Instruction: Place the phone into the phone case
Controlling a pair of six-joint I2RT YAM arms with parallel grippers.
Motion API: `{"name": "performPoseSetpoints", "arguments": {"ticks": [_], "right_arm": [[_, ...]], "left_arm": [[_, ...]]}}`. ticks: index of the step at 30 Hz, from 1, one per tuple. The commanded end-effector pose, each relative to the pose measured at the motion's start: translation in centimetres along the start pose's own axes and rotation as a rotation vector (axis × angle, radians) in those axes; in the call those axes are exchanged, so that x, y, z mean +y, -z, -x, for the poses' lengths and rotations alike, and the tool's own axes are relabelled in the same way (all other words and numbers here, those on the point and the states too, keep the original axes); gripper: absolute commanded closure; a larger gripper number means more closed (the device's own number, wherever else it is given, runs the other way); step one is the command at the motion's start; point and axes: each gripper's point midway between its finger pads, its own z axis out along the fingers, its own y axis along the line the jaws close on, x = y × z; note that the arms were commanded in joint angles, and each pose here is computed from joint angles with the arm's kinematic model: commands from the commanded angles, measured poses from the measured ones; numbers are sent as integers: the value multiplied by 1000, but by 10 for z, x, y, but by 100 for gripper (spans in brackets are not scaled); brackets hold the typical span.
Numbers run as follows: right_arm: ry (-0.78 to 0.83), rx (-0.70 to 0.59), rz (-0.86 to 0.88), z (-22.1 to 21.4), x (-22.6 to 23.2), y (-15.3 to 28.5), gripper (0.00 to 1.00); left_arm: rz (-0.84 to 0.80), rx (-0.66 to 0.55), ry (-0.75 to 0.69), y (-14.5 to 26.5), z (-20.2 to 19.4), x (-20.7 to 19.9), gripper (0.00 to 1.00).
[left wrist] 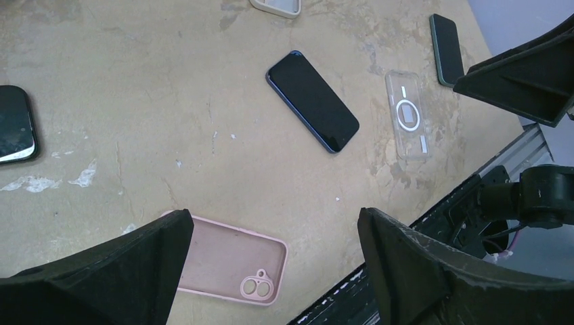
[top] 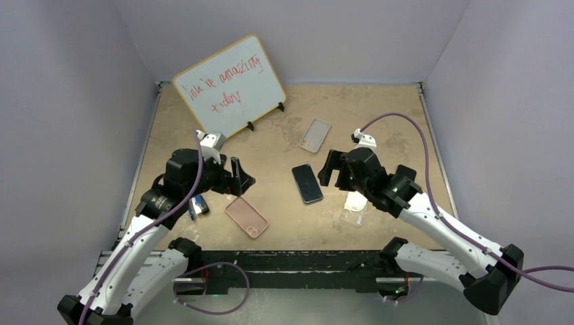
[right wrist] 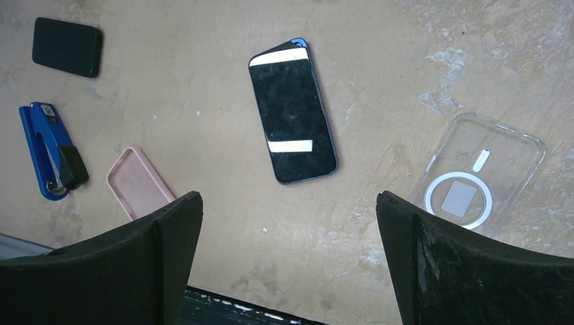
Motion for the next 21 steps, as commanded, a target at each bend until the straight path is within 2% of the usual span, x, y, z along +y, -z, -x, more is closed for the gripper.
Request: {"name": "performPoseSetpoints", "arguments": {"ticks": [1, 7, 12, 21], "right_arm": [[-22, -19, 1, 6, 3, -1, 1], [-9, -37, -18, 10, 3, -10, 1], [46, 15, 3, 0, 9, -22, 2], [181, 143, 49, -26, 24, -65, 14]], "left_arm": [[20, -24, -16, 1, 4, 5, 3], [70, -23, -3, 1, 2, 14, 3], [98, -30, 3, 1, 1, 19, 3], [144, -62, 13, 5, 5, 26, 3]]}}
